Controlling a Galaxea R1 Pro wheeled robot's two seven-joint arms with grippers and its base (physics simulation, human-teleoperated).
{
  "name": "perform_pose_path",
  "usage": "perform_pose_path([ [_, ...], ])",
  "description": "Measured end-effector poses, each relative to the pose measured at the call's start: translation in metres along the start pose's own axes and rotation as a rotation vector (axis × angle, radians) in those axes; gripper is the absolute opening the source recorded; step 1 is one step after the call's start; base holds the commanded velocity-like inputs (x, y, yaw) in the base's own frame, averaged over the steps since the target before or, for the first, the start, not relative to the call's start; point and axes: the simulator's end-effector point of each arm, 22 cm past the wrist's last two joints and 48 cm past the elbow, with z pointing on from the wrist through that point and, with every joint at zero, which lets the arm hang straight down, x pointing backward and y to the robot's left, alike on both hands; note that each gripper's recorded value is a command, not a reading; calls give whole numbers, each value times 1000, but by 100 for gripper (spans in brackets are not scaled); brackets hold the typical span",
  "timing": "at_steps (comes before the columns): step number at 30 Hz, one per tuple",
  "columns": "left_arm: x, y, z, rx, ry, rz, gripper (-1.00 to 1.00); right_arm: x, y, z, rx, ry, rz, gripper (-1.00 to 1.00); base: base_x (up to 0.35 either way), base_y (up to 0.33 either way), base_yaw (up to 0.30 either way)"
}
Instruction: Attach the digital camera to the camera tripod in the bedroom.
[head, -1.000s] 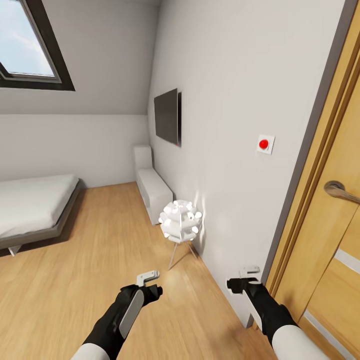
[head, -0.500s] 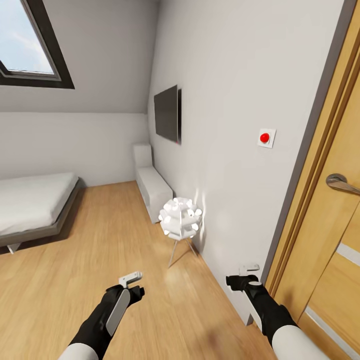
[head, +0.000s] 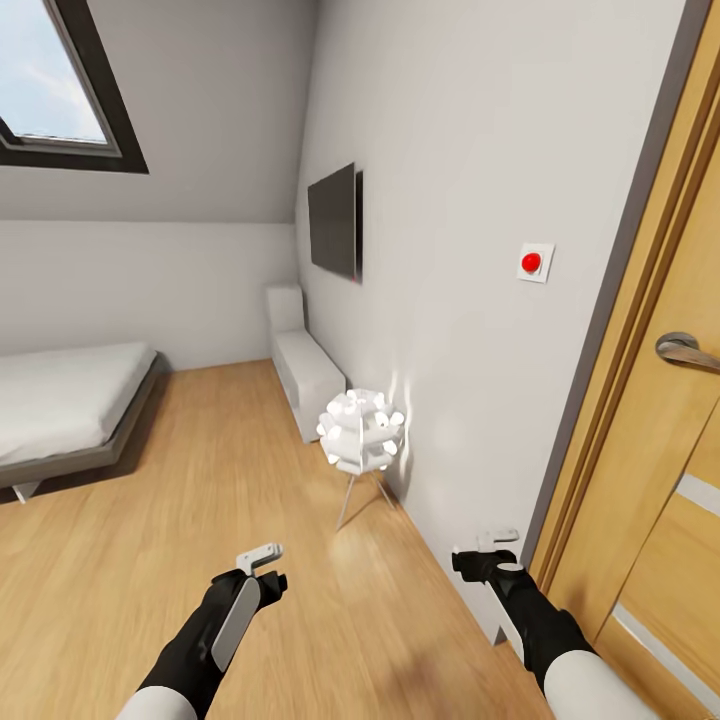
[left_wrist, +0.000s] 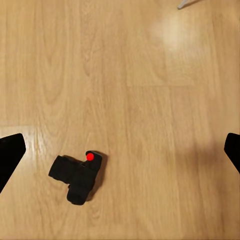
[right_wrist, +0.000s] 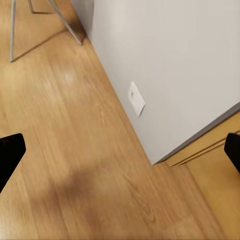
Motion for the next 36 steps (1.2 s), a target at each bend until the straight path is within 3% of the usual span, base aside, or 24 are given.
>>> perform_pose_path([
  [36,36,9,48,5,-29,3,100,65,5,39,13,1,-8,100,0,0,0],
])
